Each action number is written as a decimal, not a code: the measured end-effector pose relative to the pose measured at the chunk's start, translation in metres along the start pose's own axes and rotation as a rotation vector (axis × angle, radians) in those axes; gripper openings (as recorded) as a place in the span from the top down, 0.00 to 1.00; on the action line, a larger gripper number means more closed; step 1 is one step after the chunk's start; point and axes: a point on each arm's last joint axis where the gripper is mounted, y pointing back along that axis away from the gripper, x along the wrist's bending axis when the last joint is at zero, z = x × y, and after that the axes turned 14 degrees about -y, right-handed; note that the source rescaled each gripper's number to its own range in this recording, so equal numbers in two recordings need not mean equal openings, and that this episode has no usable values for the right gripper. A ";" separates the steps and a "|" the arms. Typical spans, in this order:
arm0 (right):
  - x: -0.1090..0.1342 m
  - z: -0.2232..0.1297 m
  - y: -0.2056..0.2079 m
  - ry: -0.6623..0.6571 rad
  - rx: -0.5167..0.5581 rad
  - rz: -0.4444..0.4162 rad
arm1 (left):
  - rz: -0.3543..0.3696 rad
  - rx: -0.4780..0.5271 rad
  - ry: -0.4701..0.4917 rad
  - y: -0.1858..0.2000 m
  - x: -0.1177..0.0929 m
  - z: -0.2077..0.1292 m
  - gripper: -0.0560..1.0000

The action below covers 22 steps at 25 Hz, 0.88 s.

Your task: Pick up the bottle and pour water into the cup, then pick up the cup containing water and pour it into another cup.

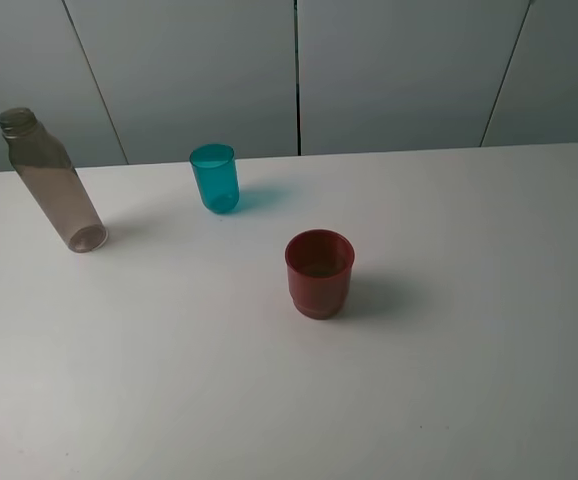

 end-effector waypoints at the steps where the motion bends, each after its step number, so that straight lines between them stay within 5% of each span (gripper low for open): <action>1: 0.000 0.000 0.000 0.000 0.000 0.000 | 0.020 -0.006 0.014 0.001 -0.002 -0.005 0.01; 9: 0.000 0.000 0.000 0.000 0.000 0.000 | 0.200 0.060 0.085 -0.028 -0.017 -0.036 0.01; 22: 0.000 0.000 0.000 -0.006 0.000 0.000 | 0.215 0.052 0.024 -0.039 -0.023 -0.037 0.01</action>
